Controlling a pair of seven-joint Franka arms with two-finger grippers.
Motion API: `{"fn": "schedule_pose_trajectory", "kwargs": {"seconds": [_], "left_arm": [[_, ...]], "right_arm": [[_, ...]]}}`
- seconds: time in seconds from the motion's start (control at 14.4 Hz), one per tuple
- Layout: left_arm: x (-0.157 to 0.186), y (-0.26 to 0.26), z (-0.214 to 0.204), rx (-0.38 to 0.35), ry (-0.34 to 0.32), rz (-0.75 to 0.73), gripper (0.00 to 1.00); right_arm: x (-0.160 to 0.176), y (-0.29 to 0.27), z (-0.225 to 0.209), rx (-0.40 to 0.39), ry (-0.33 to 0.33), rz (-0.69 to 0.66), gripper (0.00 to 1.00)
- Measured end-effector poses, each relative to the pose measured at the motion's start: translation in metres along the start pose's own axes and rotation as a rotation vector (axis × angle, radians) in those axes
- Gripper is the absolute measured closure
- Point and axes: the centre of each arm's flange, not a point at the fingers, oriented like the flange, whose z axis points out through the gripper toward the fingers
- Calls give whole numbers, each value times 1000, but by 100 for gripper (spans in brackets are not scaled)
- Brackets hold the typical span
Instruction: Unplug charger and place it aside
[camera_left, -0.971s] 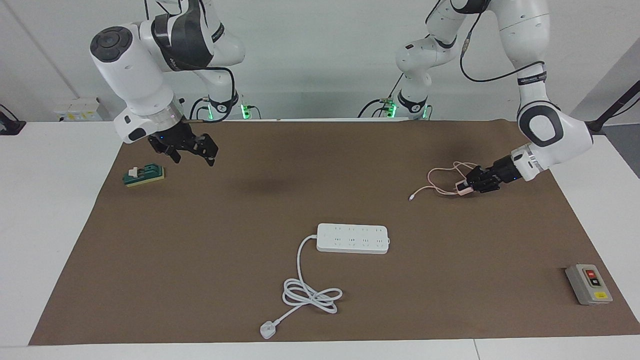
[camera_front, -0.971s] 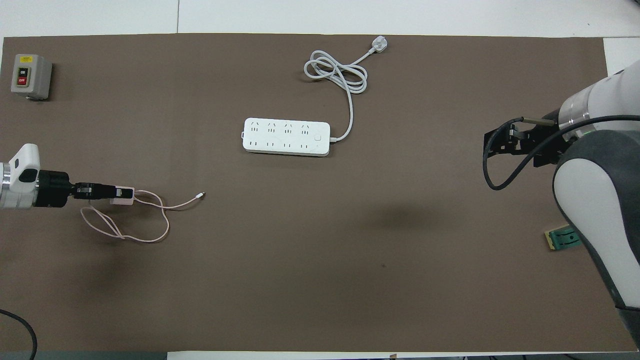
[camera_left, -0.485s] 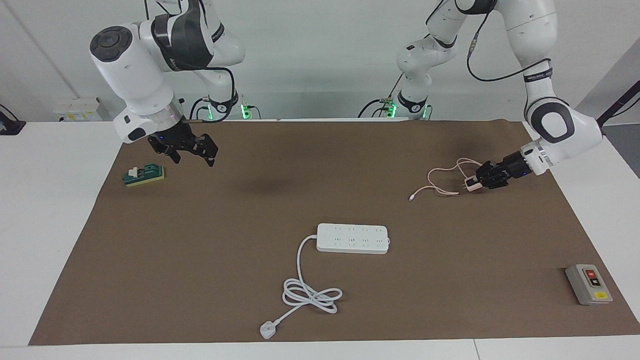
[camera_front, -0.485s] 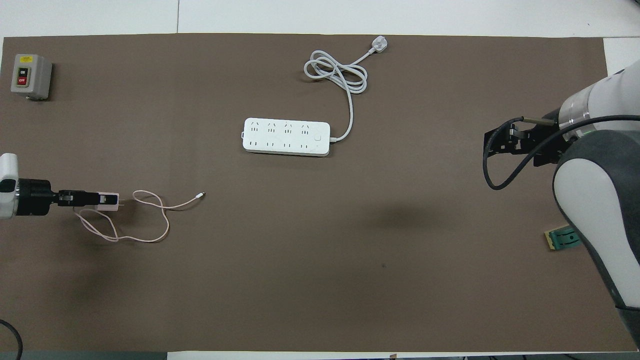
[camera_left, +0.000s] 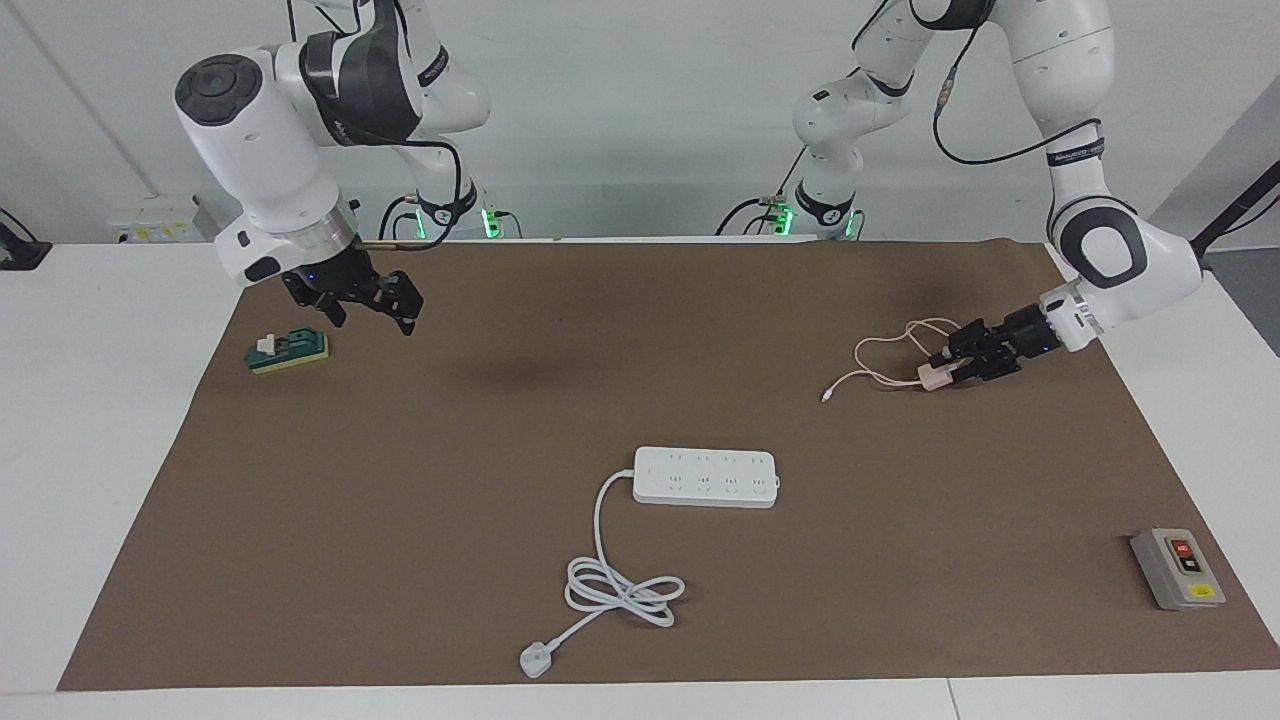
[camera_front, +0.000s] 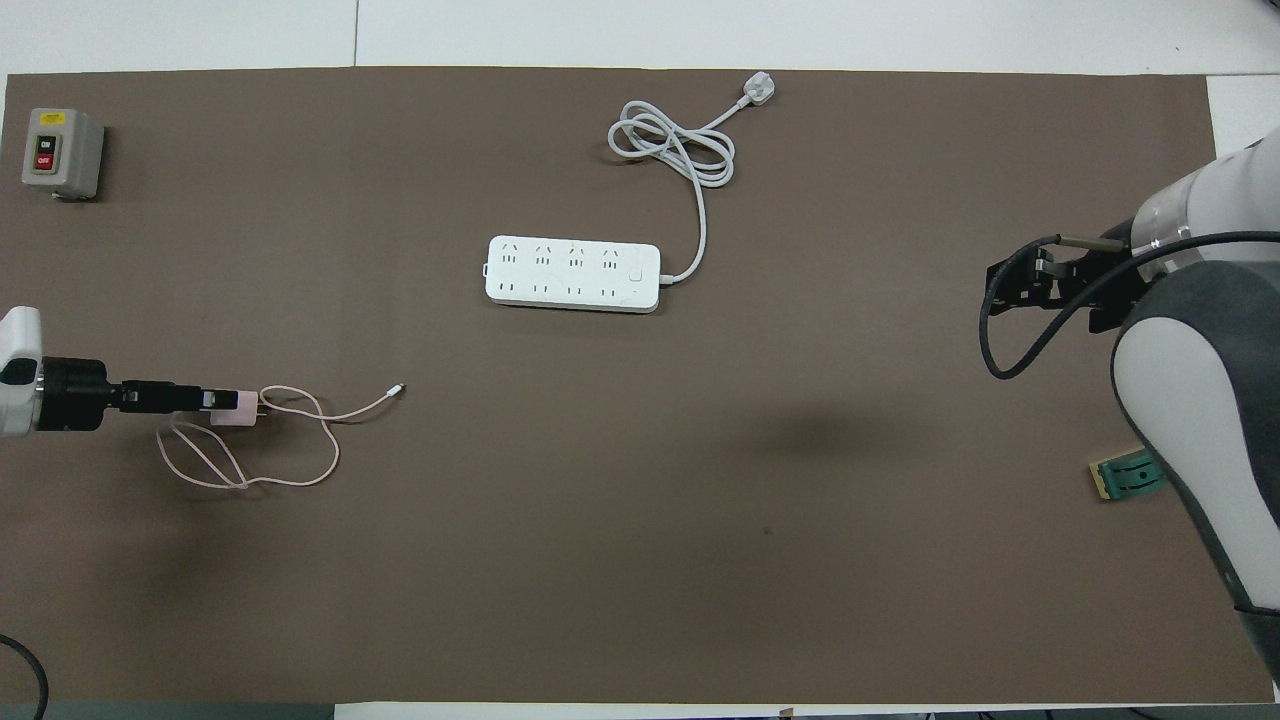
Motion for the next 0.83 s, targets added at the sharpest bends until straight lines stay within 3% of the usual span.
{"fn": "schedule_pose_trajectory", "kwargs": {"seconds": [0.14, 0.35, 0.55, 0.83], "left_arm": [[6, 8, -12, 51, -23, 7, 0], [20, 36, -54, 135, -59, 7, 0], [36, 91, -119, 263, -91, -50, 0], [54, 178, -182, 413, -57, -300, 0]], "right_arm": [[2, 8, 0, 1, 0, 13, 0], [3, 11, 0, 2, 0, 18, 0], [3, 10, -1, 3, 2, 16, 0], [5, 19, -3, 4, 6, 2, 0]]}}
